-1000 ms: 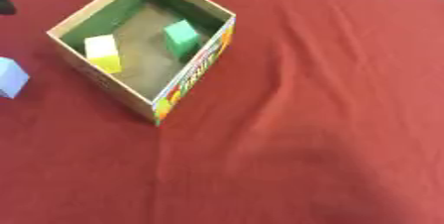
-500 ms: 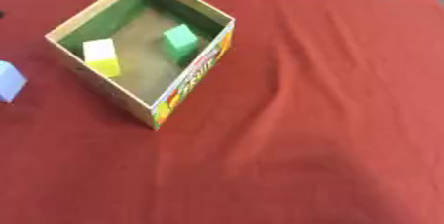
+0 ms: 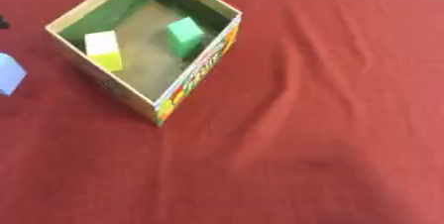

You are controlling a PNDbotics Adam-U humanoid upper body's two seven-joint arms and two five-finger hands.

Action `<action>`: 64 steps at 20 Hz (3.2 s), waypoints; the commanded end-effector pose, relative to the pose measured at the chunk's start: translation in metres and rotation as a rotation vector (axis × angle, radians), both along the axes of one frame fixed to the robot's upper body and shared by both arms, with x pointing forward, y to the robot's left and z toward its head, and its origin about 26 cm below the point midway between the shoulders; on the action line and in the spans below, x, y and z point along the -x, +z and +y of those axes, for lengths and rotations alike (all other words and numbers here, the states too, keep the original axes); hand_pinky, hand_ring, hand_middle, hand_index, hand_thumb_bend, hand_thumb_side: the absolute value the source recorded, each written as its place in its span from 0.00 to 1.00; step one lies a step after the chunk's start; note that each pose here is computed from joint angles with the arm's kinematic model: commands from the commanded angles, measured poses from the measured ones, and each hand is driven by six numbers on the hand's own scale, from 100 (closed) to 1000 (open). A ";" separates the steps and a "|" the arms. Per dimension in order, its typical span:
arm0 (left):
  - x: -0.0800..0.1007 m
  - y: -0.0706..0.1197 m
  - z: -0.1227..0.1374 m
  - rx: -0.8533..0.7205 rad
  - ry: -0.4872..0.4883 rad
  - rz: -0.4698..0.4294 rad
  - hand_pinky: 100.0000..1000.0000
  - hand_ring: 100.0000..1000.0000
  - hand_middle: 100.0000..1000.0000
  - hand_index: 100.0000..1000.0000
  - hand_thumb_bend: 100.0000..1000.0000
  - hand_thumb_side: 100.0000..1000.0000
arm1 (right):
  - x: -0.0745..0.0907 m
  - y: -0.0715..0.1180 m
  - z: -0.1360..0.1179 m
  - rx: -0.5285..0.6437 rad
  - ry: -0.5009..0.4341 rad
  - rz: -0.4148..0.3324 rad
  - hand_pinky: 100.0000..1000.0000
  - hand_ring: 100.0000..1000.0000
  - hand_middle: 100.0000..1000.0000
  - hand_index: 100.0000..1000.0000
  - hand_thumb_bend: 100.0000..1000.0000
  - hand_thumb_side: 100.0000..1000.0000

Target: Pick up objects on the table and place them in the box.

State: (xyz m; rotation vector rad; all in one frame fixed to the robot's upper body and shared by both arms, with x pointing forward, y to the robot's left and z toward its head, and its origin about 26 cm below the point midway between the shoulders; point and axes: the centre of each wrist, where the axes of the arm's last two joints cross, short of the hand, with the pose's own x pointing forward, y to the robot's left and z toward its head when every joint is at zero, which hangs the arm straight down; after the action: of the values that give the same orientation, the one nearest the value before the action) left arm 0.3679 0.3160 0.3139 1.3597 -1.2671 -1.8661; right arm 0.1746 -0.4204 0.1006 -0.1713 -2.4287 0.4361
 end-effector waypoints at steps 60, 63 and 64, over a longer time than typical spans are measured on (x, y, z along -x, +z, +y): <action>0.026 0.036 -0.020 0.148 -0.137 -0.071 0.63 0.71 0.49 0.57 0.06 0.15 | 0.007 0.002 -0.001 0.252 0.114 -0.084 1.00 1.00 0.48 0.73 0.00 0.41; 0.033 0.046 -0.032 0.199 -0.195 -0.072 0.63 0.70 0.48 0.57 0.00 0.13 | 0.008 0.003 -0.002 0.251 0.113 -0.086 1.00 1.00 0.48 0.73 0.00 0.41; 0.036 0.050 -0.038 0.212 -0.220 -0.075 0.63 0.69 0.48 0.56 0.00 0.13 | 0.008 0.003 -0.002 0.252 0.115 -0.086 1.00 1.00 0.48 0.73 0.00 0.41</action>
State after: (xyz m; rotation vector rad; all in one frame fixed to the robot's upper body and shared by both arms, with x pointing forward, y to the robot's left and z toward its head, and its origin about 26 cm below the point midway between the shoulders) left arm 0.3407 0.2811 0.3505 1.2108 -1.6169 -1.7841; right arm 0.1678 -0.4193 0.0928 -0.1472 -2.3660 0.4442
